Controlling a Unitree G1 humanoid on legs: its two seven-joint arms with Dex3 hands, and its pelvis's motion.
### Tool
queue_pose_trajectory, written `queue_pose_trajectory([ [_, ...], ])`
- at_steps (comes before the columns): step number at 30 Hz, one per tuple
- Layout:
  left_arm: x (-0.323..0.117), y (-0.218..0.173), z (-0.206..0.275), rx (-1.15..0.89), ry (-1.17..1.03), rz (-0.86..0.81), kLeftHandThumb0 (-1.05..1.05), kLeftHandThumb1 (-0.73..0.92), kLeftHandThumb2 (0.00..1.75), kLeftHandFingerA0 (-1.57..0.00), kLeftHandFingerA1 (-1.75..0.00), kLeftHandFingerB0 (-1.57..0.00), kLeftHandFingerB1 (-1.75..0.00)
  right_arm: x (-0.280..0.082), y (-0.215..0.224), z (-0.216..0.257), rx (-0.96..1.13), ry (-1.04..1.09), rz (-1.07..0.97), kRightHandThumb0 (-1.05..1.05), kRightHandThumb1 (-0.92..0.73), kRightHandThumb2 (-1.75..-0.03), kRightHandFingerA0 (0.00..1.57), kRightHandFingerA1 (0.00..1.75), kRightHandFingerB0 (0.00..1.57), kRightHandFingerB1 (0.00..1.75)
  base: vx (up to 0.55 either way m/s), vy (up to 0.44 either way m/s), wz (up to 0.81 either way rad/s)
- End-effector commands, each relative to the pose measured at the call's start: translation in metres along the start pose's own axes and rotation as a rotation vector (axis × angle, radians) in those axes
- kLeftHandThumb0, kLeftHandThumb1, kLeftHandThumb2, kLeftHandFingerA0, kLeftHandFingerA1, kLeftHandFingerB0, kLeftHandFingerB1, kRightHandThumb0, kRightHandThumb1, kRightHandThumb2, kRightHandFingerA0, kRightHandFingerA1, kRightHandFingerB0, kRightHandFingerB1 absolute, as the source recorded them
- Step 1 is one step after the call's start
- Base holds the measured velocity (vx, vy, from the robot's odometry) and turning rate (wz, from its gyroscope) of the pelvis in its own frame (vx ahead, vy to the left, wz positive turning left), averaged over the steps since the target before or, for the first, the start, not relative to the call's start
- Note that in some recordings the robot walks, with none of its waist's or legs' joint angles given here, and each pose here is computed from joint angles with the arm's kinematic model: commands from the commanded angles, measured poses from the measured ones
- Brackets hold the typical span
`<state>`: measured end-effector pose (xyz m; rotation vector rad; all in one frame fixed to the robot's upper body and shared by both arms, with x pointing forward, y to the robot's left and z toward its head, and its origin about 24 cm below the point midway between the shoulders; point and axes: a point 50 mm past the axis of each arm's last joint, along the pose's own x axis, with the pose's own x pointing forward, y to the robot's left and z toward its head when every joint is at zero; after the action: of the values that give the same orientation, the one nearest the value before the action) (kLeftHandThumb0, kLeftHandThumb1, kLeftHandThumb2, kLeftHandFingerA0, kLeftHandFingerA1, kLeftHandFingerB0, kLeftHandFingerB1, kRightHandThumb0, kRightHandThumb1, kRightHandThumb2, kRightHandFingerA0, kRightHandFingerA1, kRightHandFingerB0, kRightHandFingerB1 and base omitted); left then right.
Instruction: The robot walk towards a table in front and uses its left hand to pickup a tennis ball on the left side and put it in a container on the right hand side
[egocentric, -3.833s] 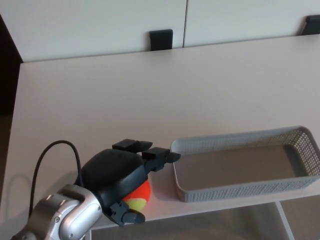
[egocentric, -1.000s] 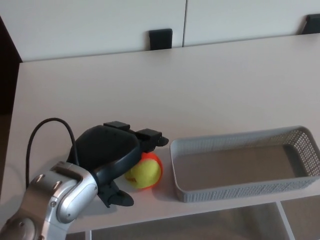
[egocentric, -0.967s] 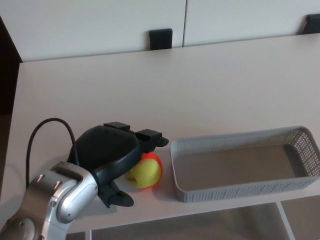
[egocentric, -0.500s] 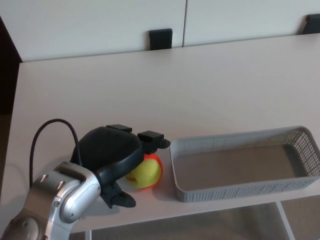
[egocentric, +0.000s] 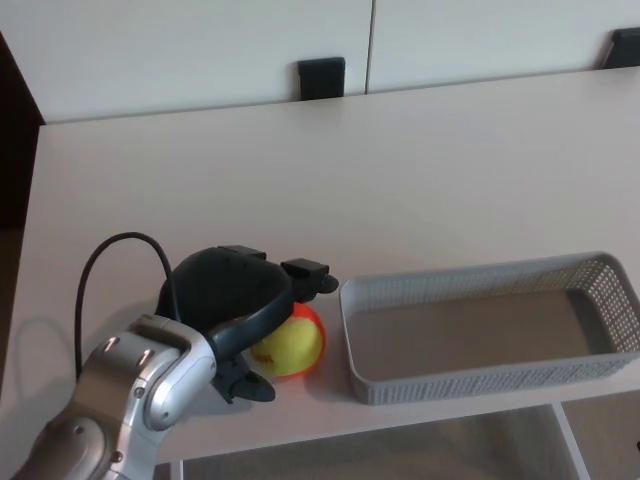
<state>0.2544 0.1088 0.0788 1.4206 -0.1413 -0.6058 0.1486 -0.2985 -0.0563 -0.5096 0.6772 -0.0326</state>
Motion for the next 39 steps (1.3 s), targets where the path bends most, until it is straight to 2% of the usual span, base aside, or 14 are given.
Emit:
queue_pose_trajectory([
  [1, 0.007, 0.002, -0.003, 0.050, 0.026, 0.028, -0.53, 0.31, 0.63, -0.42, -0.45, -0.35, -0.41, 0.001, -0.006, 0.001, -0.021, 0.003, -0.007, -0.31, -0.66, -0.59, 0.52, 0.45, 0.34, 0.37, 0.00, 0.000, 0.00],
  [6, 0.016, 0.004, -0.004, 0.064, 0.043, 0.022, -0.52, 0.36, 0.53, -0.47, -0.40, -0.39, -0.35, 0.005, -0.007, 0.007, -0.010, -0.010, -0.016, -0.31, -0.66, -0.59, 0.51, 0.45, 0.35, 0.37, 0.00, 0.000, 0.00],
  [7, 0.019, 0.003, -0.001, 0.069, 0.041, 0.022, -0.49, 0.29, 0.75, -0.45, -0.53, -0.29, -0.44, 0.006, -0.009, 0.008, -0.010, -0.012, -0.023, -0.31, -0.65, -0.59, 0.52, 0.44, 0.36, 0.37, 0.00, 0.000, 0.00],
  [8, 0.021, 0.002, 0.001, 0.071, 0.038, 0.020, -0.55, 0.36, 0.53, -0.51, -0.40, -0.43, -0.36, 0.006, -0.010, 0.009, -0.012, -0.014, -0.023, -0.32, -0.66, -0.59, 0.52, 0.45, 0.35, 0.37, 0.00, 0.000, 0.00],
  [16, 0.025, -0.005, 0.018, 0.083, -0.012, -0.014, -0.53, 0.38, 0.53, -0.62, -0.42, -0.49, -0.37, 0.004, -0.008, 0.008, -0.022, -0.016, -0.014, -0.32, -0.66, -0.59, 0.53, 0.45, 0.35, 0.37, 0.00, 0.000, 0.00],
  [17, 0.026, -0.006, 0.022, 0.064, -0.024, -0.024, -0.18, 0.53, 0.56, -1.16, -0.66, -0.75, -0.48, 0.004, -0.009, 0.009, -0.021, -0.016, -0.016, -0.32, -0.66, -0.59, 0.55, 0.46, 0.36, 0.37, 0.00, 0.000, 0.00],
  [20, 0.028, -0.008, 0.027, 0.037, -0.042, -0.040, -0.18, 0.53, 0.56, -1.16, -0.66, -0.75, -0.48, 0.004, -0.009, 0.009, -0.021, -0.015, -0.020, -0.32, -0.66, -0.59, 0.55, 0.46, 0.36, 0.37, 0.00, 0.000, 0.00],
  [21, 0.029, -0.008, 0.028, 0.071, -0.037, -0.057, -0.19, 0.62, 0.58, -1.11, -0.72, -0.76, -0.47, 0.004, -0.010, 0.009, -0.021, -0.016, -0.021, -0.32, -0.66, -0.59, 0.56, 0.46, 0.36, 0.37, 0.00, 0.000, 0.00],
  [25, 0.033, -0.011, 0.028, 0.132, 0.000, -0.127, -0.13, 0.58, 0.57, -1.01, -0.88, -0.77, -0.48, 0.004, -0.013, 0.012, -0.040, -0.016, -0.026, -0.32, -0.66, -0.59, 0.56, 0.45, 0.37, 0.37, 0.00, 0.000, 0.00],
  [26, 0.032, -0.012, 0.026, 0.130, 0.005, -0.137, -0.32, 0.76, 0.64, -1.09, -0.63, -0.75, -0.47, 0.004, -0.013, 0.012, -0.042, -0.019, -0.024, -0.32, -0.66, -0.59, 0.56, 0.46, 0.37, 0.37, 0.00, 0.000, 0.00],
  [33, 0.030, -0.010, 0.023, 0.138, 0.032, -0.160, -0.37, 0.78, 0.63, -1.08, -0.66, -0.79, -0.48, 0.004, -0.014, 0.015, -0.057, -0.022, -0.021, -0.32, -0.66, -0.59, 0.55, 0.46, 0.37, 0.37, 0.00, 0.000, 0.00],
  [36, 0.029, -0.007, 0.019, 0.148, 0.041, -0.155, -0.42, 0.76, 0.63, -1.07, -0.71, -0.87, -0.53, 0.005, -0.015, 0.016, -0.068, -0.023, -0.014, -0.32, -0.66, -0.59, 0.54, 0.45, 0.37, 0.37, 0.00, 0.000, 0.00],
  [37, 0.028, -0.007, 0.017, 0.153, 0.042, -0.146, -0.36, 0.76, 0.62, -1.02, -0.90, -0.90, -0.55, 0.005, -0.015, 0.017, -0.067, -0.021, -0.012, -0.33, -0.66, -0.59, 0.54, 0.46, 0.38, 0.38, 0.00, 0.000, 0.00],
  [39, 0.027, -0.008, 0.015, 0.161, 0.042, -0.131, -0.36, 0.76, 0.62, -1.02, -0.90, -0.90, -0.55, 0.005, -0.014, 0.018, -0.065, -0.019, -0.008, -0.33, -0.66, -0.59, 0.54, 0.46, 0.38, 0.38, 0.00, 0.000, 0.00],
])
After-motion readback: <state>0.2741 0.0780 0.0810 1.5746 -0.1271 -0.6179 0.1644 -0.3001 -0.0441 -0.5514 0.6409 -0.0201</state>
